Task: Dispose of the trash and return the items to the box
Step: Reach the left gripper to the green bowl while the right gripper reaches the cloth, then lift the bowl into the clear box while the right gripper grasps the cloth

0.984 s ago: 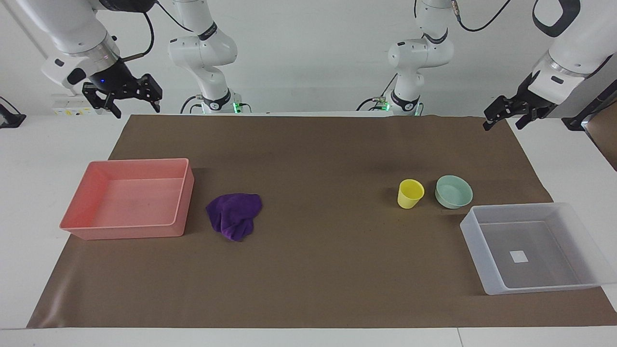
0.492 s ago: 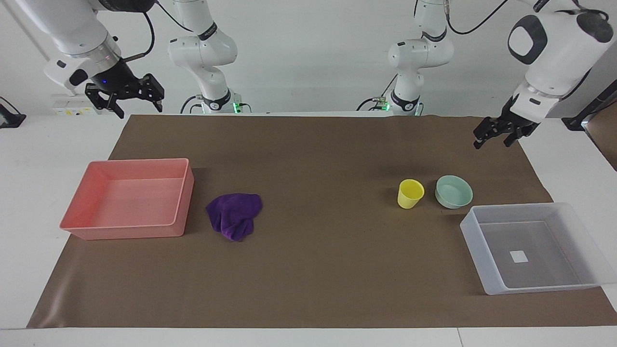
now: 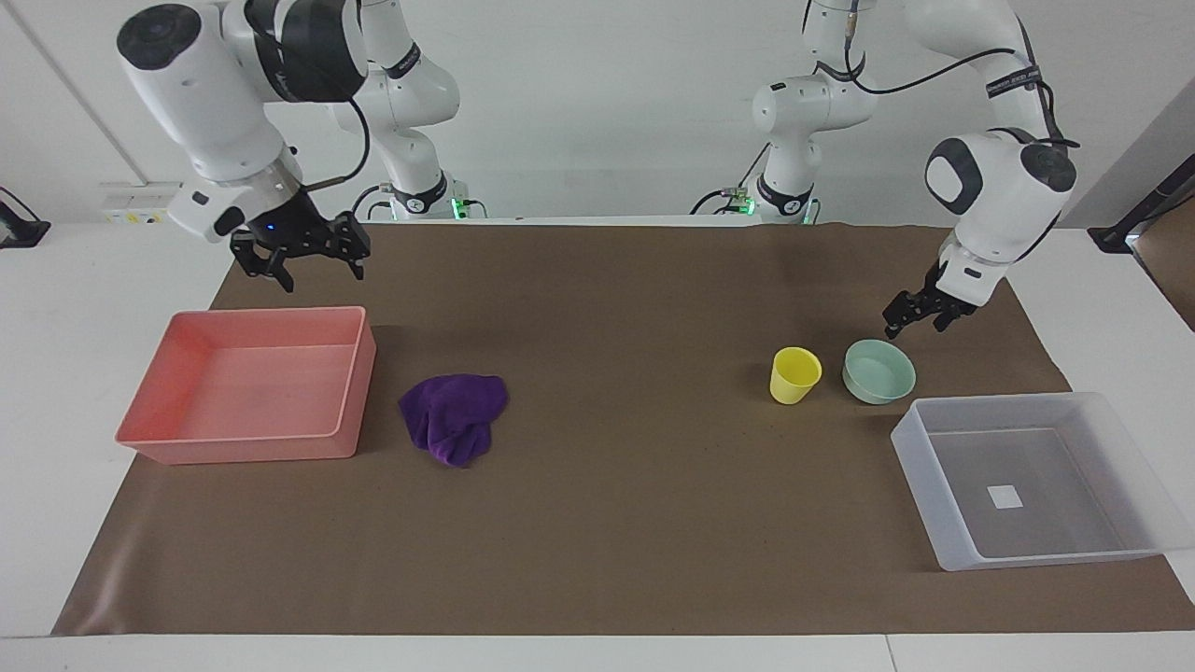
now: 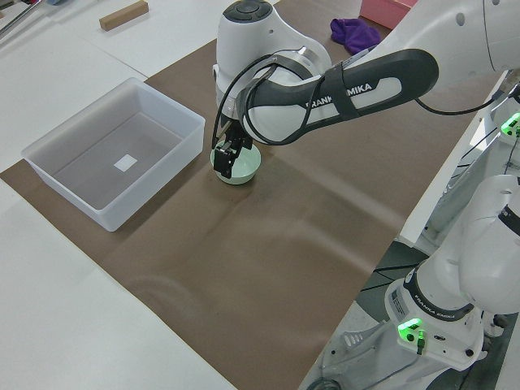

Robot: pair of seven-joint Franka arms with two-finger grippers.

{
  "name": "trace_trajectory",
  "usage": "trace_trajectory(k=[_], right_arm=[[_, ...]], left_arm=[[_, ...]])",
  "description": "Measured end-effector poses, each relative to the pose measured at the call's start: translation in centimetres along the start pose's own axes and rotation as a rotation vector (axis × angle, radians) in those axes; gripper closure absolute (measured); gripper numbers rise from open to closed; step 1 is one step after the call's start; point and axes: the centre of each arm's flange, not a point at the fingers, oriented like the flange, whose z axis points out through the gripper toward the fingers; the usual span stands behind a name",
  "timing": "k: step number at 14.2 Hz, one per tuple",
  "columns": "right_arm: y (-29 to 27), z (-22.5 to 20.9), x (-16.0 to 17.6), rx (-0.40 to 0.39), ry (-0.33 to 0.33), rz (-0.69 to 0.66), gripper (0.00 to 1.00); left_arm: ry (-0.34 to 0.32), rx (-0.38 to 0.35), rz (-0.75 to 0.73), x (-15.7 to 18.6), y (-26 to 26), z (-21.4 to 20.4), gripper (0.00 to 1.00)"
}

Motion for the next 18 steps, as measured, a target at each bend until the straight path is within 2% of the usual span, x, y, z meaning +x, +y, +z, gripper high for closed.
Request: trace_trajectory(k=[2,3,4,6,8,10,12,14,16,17,18], right_arm=[[-0.7,4.5,2.3,0.014,0.032,0.002,0.02],[-1.3,6.9,3.3,0.01,0.042,-0.004,0.02],[-1.9,9.3,4.1,0.003,0.045,-0.014,0.02],[-3.5,13.3,5.5,-0.011,0.046,-0.034,0.02],[-4.4,16.3,6.5,-0.022,0.056,-0.049,0.02],[-5.1,19.3,7.0,-0.034,0.081,-0.061,0.02],[-5.5,22.3,6.8,-0.042,0.073,-0.069,0.09],[-5.7,23.4,6.6,-0.044,0.063,-0.073,0.3],[-5.7,23.3,6.6,-0.043,0.065,-0.073,0.54],[-5.7,23.2,6.7,-0.043,0.066,-0.073,0.67],[-5.7,23.1,6.7,-0.043,0.07,-0.073,0.76]], left_arm=[[0.01,0.001,-0.003,0.3,-0.1,2.2,0.04],[0.008,0.001,-0.004,0.4,-0.2,2.9,0.14],[0.009,0.002,-0.006,0.5,-0.3,3.4,0.3],[0.022,0.002,-0.007,0.7,-0.4,3.7,0.51],[0.028,0.002,-0.009,0.9,-0.4,3.5,0.78],[0.01,0.0,-0.008,1.7,-0.3,1.9,0.98],[-0.037,-0.005,-0.002,2.7,0.1,-3.4,0.98],[-0.038,-0.011,-0.01,3.6,0.6,-12.0,0.98],[0.042,-0.014,-0.032,5.0,0.8,-18.6,0.98],[0.087,-0.016,-0.047,6.3,0.6,-19.5,0.98],[0.122,-0.016,-0.061,8.0,0.1,-18.6,0.98]])
